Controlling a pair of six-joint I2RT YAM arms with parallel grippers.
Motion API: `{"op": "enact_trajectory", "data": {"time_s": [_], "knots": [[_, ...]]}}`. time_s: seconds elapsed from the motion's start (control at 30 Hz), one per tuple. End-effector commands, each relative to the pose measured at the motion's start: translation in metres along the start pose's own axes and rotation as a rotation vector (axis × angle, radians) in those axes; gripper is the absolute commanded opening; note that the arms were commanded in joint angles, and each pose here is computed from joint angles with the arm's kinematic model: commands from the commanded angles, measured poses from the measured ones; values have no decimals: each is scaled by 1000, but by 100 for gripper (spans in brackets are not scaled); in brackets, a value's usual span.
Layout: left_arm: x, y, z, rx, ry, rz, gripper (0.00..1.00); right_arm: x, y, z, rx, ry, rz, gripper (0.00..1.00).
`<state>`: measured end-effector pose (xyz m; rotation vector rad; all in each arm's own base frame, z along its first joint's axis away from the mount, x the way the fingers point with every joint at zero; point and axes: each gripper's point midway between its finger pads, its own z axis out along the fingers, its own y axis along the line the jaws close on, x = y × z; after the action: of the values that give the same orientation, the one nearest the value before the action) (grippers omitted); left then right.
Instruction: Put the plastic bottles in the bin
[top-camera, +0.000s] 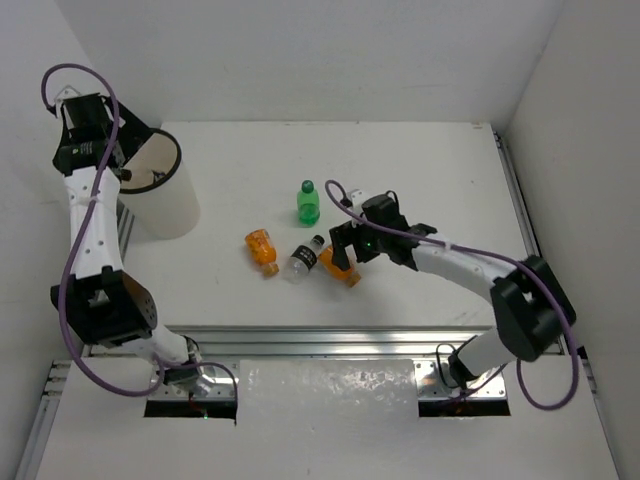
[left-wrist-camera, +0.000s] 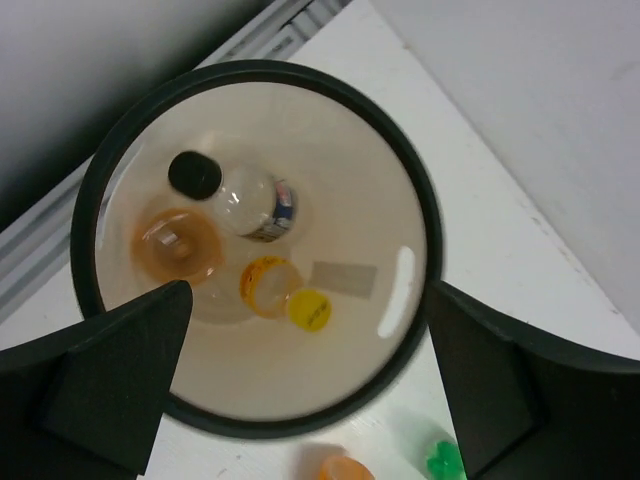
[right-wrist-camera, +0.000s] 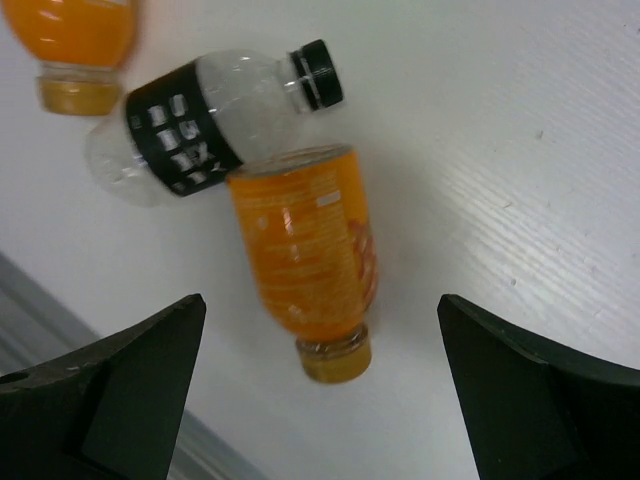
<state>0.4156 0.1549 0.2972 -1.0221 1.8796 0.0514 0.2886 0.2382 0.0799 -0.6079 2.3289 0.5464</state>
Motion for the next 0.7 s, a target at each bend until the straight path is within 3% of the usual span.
{"op": "enact_trajectory", "data": {"time_s": [0.0,0.07,0.1,0.13,0.33,0.4,0.43,0.5,0.53,0.57,0.63,0.67], "knots": [[-40,-42,-85,232,-144,33,100,3,-23,25,109,56,-65,96],[-21,-74,-126,350,-142,112,100,7,-25,34,108,82,-61,90],[0,-96,-146,428,-118,157,100,16,-25,42,100,112,-55,78],[13,-104,-157,474,-97,174,100,23,-22,44,83,130,-48,72],[121,-122,-206,793,117,246,100,44,-19,27,76,77,-12,36],[166,-129,-226,934,199,251,100,39,-23,16,115,31,17,32],[203,-126,-231,990,304,260,100,32,-19,0,110,-23,29,28],[231,-139,-271,1195,354,278,100,18,-4,-18,37,-121,31,27],[260,-134,-280,1250,453,282,100,13,8,-39,-29,-213,18,26],[273,-140,-302,1340,481,293,100,-2,34,-55,-174,-322,-29,27],[302,-137,-324,1437,570,315,100,3,55,-78,-303,-429,-74,27],[307,-143,-331,1476,567,320,100,-14,68,-106,-363,-555,-122,27]]}}
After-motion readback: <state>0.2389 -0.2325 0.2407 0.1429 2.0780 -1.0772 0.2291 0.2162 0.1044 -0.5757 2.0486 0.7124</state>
